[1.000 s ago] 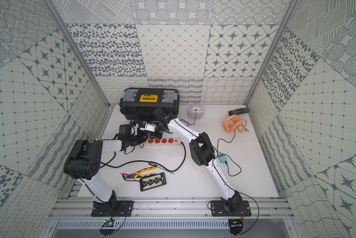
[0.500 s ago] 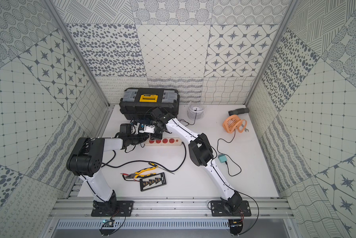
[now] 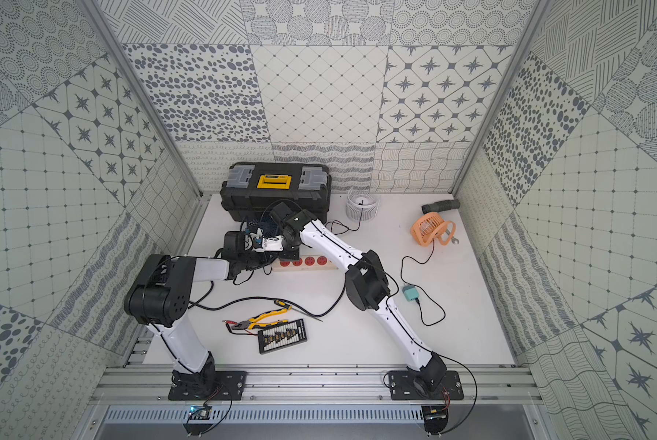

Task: Plug the desk fan into the power strip
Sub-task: Insert the plug into the socket.

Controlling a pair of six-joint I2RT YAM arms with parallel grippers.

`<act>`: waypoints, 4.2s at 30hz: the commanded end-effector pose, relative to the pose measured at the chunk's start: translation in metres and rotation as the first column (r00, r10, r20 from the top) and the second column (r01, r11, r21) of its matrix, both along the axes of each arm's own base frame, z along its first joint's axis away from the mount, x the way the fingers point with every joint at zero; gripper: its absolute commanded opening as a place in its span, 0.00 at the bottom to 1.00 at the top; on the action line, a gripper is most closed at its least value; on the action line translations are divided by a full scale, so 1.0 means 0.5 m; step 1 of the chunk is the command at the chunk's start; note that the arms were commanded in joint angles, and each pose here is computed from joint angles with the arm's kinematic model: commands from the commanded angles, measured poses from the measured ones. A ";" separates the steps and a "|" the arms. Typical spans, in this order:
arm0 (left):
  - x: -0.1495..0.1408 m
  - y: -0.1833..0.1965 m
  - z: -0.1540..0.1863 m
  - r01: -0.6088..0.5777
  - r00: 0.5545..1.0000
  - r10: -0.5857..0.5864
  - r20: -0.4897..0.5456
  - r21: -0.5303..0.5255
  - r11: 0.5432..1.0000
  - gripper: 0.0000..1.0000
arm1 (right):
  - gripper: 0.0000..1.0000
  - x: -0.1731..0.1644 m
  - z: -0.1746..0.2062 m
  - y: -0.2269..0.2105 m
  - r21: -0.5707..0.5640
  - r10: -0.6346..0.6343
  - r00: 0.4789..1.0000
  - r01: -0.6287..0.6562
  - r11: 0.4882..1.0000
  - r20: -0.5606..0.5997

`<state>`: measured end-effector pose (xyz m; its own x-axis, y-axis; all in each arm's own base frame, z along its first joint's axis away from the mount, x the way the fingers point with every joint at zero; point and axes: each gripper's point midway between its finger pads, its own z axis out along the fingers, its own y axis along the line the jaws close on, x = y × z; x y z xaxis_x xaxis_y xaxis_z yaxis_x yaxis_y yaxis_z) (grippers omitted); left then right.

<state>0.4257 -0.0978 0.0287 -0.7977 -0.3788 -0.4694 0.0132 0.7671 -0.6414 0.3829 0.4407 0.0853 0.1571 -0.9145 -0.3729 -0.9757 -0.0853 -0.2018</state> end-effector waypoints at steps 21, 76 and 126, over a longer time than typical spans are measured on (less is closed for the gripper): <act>-0.083 -0.023 0.056 0.028 0.999 -0.024 0.022 -0.213 0.977 0.31 | 0.00 0.005 -0.224 -0.080 -0.293 0.143 0.988 -0.152 0.944 -0.051; -0.198 -0.091 0.016 0.157 0.978 -0.177 -0.113 -0.168 0.973 0.34 | 0.02 -0.241 -0.055 -0.152 -0.318 -0.200 0.954 0.122 0.940 -0.223; -0.246 -0.103 -0.003 0.166 0.969 -0.199 -0.144 -0.213 0.963 0.26 | 0.00 -0.278 -0.325 -0.299 -0.581 -0.270 0.929 0.076 0.810 -0.254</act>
